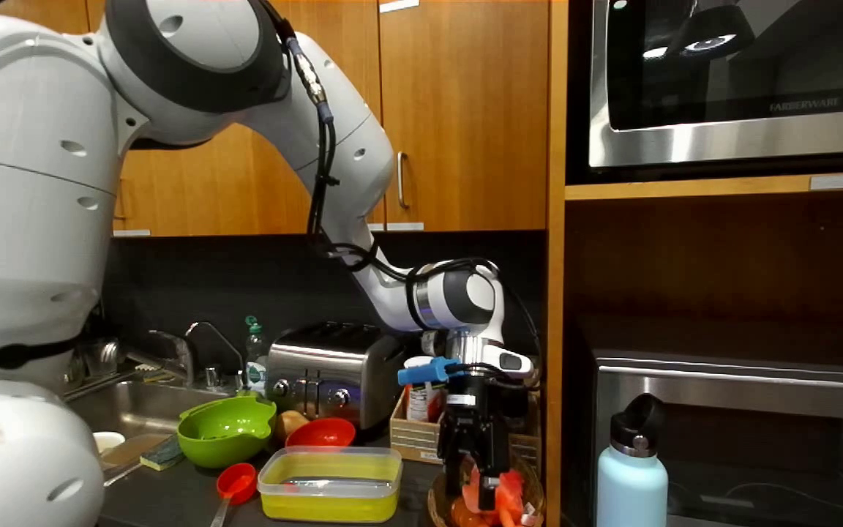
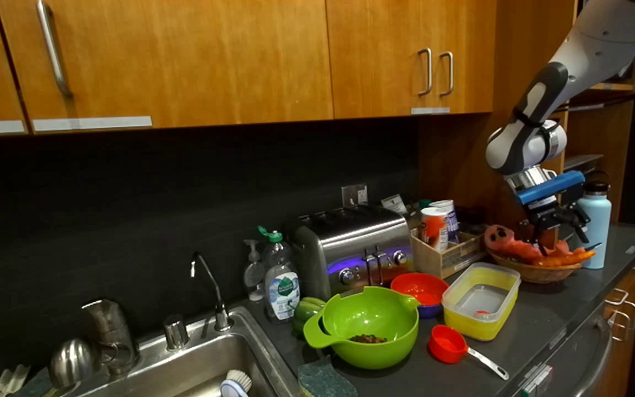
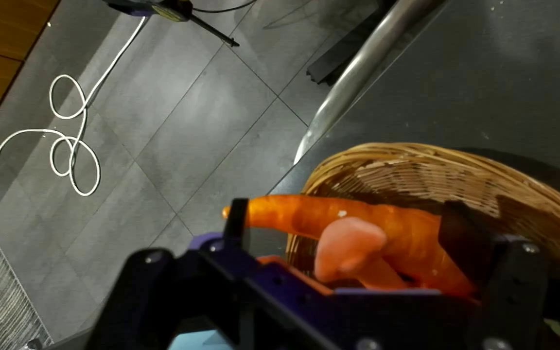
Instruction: Put the orange doll in the yellow bowl
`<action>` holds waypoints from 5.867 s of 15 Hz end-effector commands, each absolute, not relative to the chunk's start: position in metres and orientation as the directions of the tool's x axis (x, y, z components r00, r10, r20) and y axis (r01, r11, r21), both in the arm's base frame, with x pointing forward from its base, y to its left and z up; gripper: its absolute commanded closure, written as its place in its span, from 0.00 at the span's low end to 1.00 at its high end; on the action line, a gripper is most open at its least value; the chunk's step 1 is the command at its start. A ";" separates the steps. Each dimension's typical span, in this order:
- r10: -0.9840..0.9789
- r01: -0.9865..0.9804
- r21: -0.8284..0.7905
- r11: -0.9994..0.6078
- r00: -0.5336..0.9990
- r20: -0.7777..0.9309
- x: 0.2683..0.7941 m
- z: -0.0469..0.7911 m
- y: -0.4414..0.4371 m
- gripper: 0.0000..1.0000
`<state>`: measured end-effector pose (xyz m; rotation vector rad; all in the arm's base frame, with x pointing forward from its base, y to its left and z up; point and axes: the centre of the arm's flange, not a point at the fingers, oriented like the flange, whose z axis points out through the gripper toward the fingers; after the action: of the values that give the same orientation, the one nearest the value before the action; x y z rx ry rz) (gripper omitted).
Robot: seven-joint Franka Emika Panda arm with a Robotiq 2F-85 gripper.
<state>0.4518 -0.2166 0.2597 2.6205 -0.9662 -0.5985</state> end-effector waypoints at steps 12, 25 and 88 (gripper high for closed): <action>-0.652 -0.545 0.388 -0.743 0.721 -0.236 0.464 0.250 -0.231 0.63; -0.649 -0.540 0.391 -0.746 0.721 -0.242 0.468 0.254 -0.226 0.97; -0.568 -0.517 0.250 -0.819 0.793 -0.220 0.391 0.504 0.103 0.97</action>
<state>0.4376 0.0547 0.4936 2.8130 -0.8029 -0.5361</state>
